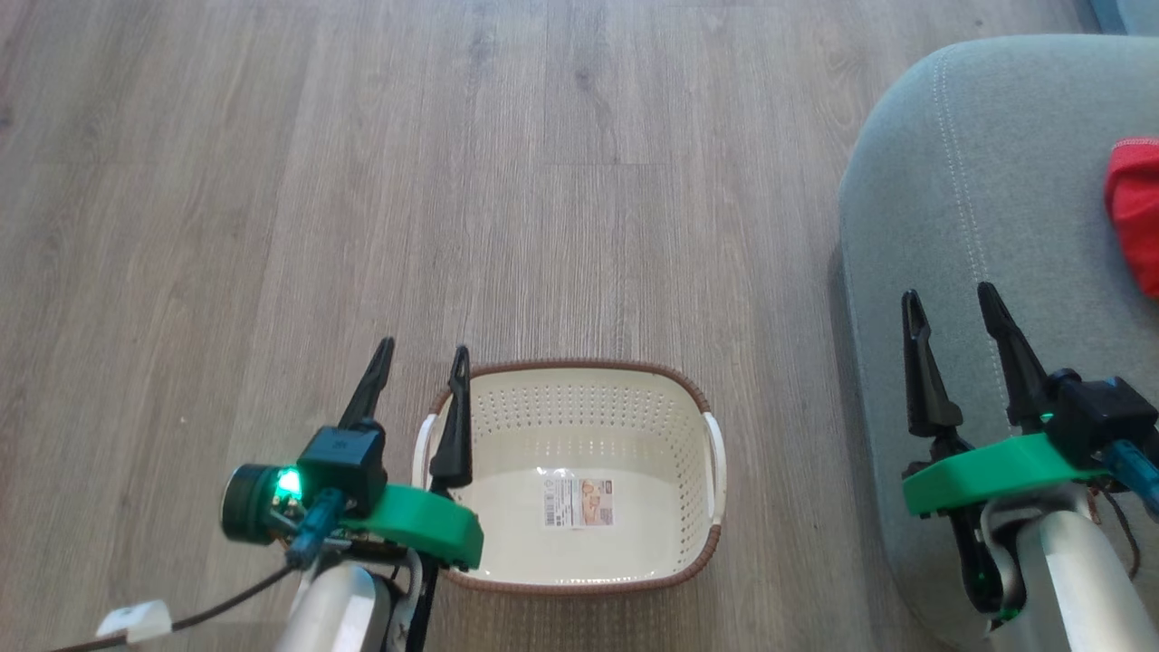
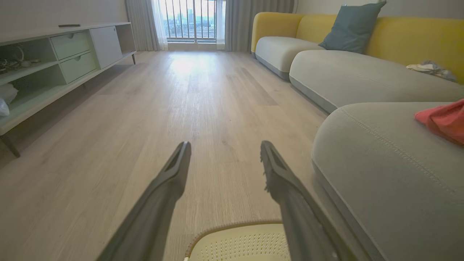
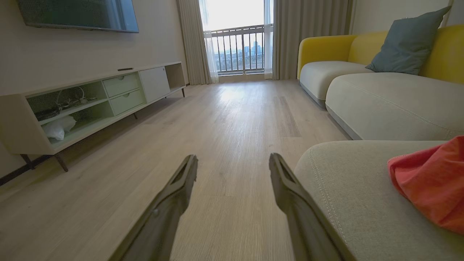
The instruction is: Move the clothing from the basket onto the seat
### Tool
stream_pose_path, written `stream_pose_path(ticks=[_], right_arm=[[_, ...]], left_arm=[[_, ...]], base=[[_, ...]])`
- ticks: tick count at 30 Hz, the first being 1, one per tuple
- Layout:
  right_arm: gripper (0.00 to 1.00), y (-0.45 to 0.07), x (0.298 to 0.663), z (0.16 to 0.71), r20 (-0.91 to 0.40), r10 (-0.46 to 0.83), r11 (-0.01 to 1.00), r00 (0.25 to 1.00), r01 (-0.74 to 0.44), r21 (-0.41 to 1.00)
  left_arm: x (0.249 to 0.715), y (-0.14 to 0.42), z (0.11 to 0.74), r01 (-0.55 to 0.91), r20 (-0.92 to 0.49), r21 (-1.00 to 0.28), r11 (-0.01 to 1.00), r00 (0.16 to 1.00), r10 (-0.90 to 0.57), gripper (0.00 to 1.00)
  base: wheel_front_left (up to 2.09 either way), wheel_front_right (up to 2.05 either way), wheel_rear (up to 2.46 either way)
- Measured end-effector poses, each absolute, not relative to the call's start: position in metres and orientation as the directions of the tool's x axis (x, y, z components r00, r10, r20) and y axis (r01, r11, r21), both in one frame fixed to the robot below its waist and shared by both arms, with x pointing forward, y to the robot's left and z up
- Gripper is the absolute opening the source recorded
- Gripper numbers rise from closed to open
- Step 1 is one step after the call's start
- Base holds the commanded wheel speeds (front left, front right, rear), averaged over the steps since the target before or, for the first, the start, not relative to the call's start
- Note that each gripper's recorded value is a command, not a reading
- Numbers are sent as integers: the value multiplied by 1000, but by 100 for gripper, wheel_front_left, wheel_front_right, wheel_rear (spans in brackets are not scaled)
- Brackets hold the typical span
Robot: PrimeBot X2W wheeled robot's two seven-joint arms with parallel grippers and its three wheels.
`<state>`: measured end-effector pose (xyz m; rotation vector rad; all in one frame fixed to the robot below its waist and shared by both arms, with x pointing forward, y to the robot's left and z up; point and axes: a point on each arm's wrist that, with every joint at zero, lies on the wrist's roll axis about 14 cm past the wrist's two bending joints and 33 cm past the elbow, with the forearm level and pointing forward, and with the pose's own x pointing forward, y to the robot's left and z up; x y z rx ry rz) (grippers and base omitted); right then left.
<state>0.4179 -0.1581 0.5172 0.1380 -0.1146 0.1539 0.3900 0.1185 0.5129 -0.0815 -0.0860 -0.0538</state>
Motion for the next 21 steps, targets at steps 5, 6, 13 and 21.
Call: stream_pose_path(ticks=[5,6,13,21], right_arm=[[100,-159,418,517,124,139,979,982,-155,130],[100,-160,418,517,124,139,979,983,-155,131],[100,-161,417,517,123,133,980,983,-149,131],[100,-168,417,518,127,115,983,985,-131,131]], left_arm=[[391,115,522,88,115,-122,989,991,-74,100],[391,115,522,95,114,-131,987,990,-80,100],[392,118,518,97,102,-147,984,991,-82,100],[391,120,510,86,76,-180,980,994,-73,100]], base=[[0,0,0],[0,0,0],[0,0,0],[0,0,0]])
